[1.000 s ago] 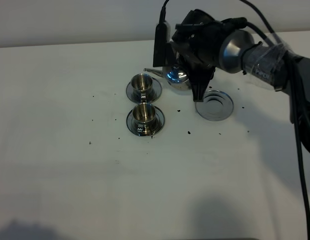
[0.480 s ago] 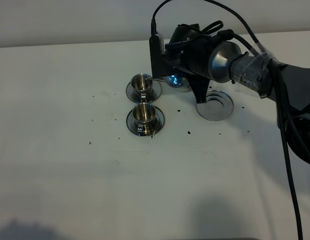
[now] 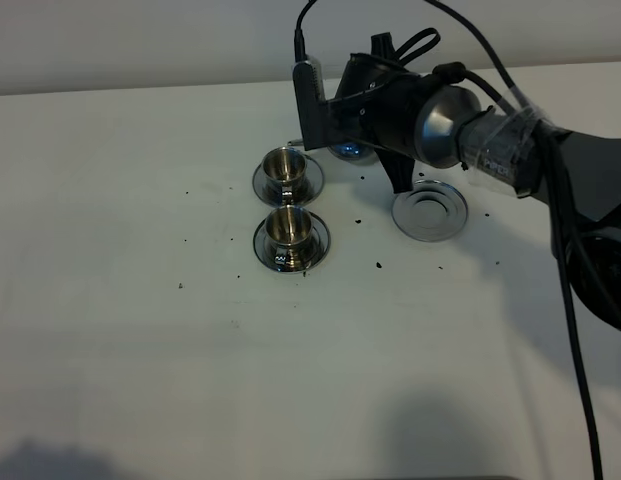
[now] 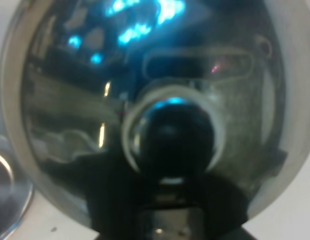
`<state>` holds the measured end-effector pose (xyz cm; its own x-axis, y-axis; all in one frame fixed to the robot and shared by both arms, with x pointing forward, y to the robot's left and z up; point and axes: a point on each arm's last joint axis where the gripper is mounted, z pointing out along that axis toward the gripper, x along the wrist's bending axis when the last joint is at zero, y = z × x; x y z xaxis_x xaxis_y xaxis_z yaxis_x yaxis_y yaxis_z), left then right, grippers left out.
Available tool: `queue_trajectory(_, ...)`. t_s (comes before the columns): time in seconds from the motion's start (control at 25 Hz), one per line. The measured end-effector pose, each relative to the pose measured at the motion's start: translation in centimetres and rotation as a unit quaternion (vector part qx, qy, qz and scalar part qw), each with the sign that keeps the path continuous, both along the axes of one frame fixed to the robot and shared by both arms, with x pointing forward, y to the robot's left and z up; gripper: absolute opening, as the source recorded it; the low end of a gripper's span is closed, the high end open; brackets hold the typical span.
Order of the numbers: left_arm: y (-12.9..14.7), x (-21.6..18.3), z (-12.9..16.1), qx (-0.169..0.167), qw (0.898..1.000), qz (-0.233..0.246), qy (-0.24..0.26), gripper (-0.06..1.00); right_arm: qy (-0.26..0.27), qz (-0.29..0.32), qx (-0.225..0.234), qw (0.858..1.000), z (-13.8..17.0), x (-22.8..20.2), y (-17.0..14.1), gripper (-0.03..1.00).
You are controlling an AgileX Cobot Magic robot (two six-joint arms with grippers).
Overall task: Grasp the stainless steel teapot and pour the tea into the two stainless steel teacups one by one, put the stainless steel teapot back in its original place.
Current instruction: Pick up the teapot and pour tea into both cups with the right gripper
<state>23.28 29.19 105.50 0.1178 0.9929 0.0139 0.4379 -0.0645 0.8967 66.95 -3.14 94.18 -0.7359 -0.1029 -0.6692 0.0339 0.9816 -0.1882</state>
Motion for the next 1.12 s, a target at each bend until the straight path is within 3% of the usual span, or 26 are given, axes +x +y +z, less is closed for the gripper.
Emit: queue_trajectory(1.12,0.00,0.00,0.00,0.000,1.000,0.000,0.000,0.43,-0.041,0.052,-0.096,0.993,0.11,-0.20,0.88,0.18)
